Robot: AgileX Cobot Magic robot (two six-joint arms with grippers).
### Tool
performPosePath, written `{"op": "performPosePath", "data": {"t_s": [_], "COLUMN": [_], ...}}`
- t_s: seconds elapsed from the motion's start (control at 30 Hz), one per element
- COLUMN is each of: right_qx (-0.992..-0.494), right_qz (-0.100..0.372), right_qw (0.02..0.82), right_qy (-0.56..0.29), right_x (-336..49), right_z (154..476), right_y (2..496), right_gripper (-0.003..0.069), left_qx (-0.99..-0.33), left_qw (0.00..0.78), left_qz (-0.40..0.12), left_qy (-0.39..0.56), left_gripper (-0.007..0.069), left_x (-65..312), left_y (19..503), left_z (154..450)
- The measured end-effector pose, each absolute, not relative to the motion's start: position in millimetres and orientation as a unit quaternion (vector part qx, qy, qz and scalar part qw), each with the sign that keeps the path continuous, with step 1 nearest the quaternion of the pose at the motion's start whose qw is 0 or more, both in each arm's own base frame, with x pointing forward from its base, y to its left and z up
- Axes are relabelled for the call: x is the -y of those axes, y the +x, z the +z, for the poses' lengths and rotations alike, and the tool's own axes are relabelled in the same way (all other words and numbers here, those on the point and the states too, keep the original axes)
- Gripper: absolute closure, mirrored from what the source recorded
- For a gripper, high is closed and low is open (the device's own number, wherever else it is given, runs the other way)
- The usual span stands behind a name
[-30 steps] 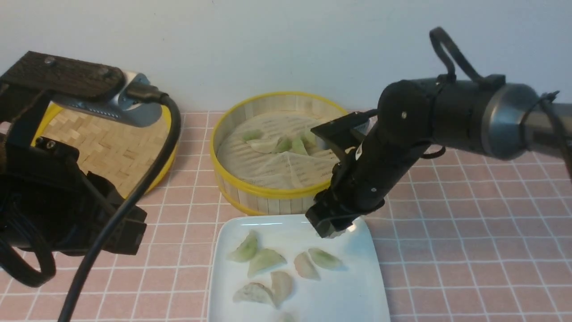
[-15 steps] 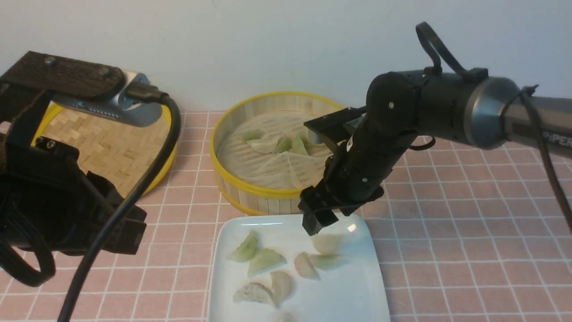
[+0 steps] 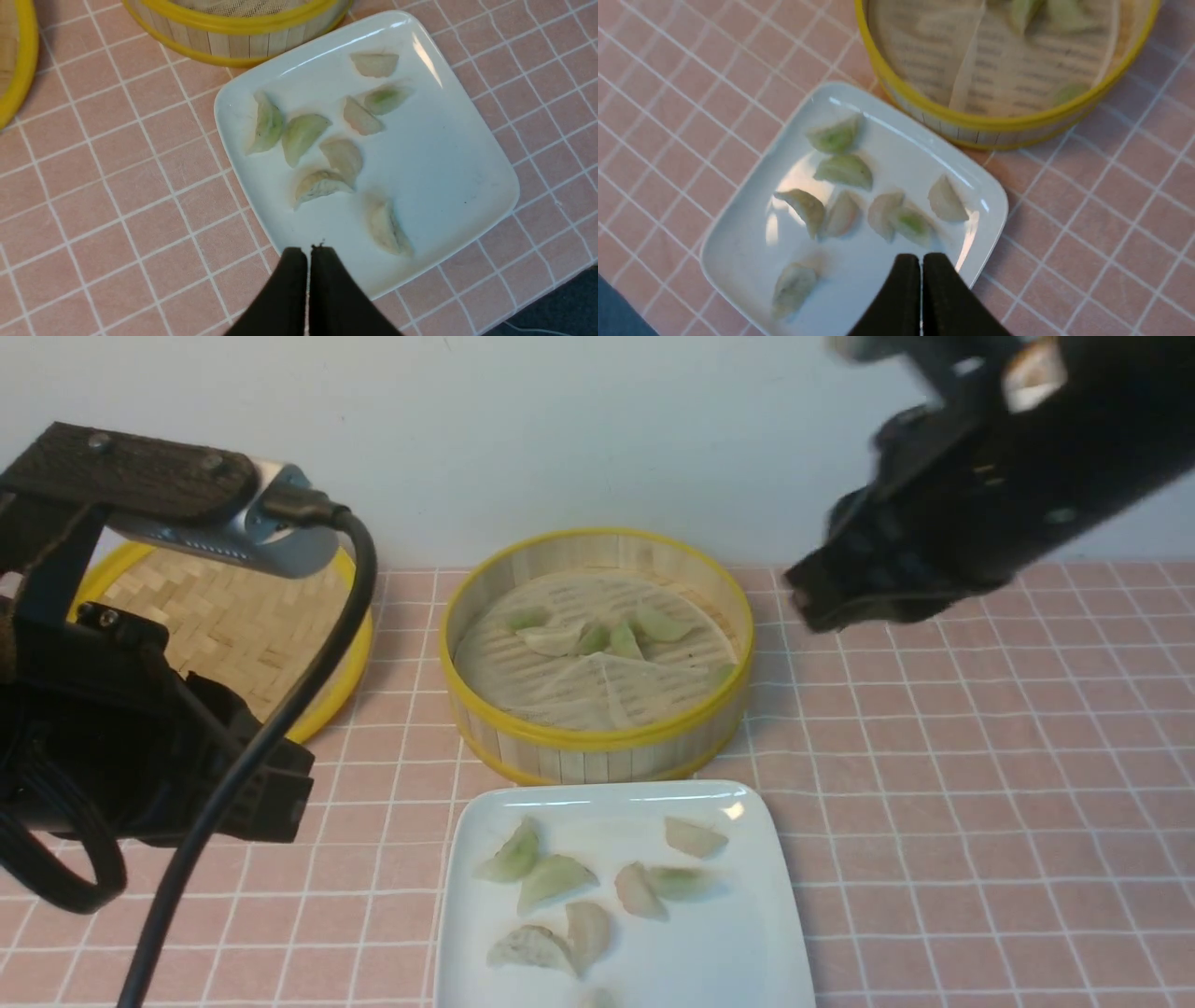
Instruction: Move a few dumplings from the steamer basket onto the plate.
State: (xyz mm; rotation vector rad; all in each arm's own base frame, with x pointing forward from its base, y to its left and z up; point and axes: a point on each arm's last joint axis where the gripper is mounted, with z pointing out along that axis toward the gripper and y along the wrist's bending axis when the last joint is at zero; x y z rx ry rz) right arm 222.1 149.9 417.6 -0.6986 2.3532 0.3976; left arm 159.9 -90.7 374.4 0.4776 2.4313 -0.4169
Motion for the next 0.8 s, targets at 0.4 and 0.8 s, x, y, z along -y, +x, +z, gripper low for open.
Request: {"op": "performPosePath", "data": {"t_s": [0.4,0.8], "right_qx": [-0.689,-0.592], "right_qz": [0.232,0.275], "right_qw": [0.667,0.752], "right_qy": [-0.162,-0.096], "right_x": [-27,1], "right_z": [384,335], "right_y": [42,6], "right_gripper": [0.0673,0.0673], "left_qx": [-0.91,-0.89], "left_qw": [0.337,0.376], "left_qz": [-0.168,-0.187], "left_qy": [0.175,0.177], "left_gripper": [0.0631,0.0631], "left_x": [93,91], "left_y": [164,157], "left_z": [378,385]}}
